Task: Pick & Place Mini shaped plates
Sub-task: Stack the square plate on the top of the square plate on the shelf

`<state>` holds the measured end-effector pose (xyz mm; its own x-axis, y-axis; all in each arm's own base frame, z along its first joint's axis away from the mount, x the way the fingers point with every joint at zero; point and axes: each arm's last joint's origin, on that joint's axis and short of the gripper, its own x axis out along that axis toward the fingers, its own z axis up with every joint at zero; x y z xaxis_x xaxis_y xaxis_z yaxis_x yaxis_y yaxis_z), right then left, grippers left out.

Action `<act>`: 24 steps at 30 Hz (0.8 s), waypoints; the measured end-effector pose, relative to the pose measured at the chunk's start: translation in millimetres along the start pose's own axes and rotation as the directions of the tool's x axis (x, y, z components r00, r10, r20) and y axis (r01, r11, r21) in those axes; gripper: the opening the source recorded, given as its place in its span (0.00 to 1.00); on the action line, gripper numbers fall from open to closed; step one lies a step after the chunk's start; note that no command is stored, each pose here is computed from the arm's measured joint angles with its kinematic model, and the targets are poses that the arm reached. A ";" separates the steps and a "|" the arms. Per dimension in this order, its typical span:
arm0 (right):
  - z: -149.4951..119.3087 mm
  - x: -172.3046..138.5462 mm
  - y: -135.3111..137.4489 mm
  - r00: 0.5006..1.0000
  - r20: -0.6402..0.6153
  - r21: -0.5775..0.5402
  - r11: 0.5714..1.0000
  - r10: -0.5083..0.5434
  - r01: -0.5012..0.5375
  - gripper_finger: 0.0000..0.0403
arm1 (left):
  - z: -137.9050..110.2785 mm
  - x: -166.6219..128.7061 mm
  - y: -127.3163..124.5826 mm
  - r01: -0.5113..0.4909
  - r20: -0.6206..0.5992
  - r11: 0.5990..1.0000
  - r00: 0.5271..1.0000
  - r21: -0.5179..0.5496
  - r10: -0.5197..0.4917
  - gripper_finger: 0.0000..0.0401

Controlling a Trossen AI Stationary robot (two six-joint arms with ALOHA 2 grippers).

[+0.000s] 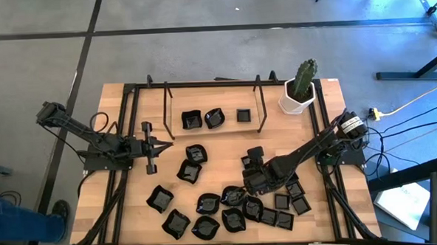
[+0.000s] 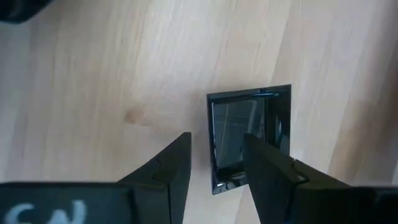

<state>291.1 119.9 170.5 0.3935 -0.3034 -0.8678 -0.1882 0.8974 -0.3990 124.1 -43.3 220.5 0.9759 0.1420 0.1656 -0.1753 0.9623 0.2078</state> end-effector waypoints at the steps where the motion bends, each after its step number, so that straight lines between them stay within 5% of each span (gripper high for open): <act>1: 0.0 0.2 -0.5 1.000 -0.001 -0.001 1.000 0.001 -0.001 0.35 | -0.5 0.0 -0.2 0.001 -0.004 1.000 1.000 0.003 -0.001 0.01; 18: -1.1 15.3 6.6 0.999 -0.045 -0.042 0.999 0.009 -0.011 0.35 | -1.5 0.0 -0.5 0.005 -0.014 1.000 1.000 0.003 -0.005 0.01; 24: -1.1 16.9 7.6 0.999 -0.048 -0.055 0.998 0.009 -0.011 0.25 | -1.5 0.0 -0.5 0.005 -0.014 1.000 1.000 0.003 -0.005 0.02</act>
<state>295.4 121.2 152.5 0.3480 -0.3105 -0.8846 -0.2419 0.8819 -0.4047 124.3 -43.4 218.9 0.9784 0.1404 0.1514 -0.1708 0.9624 0.2110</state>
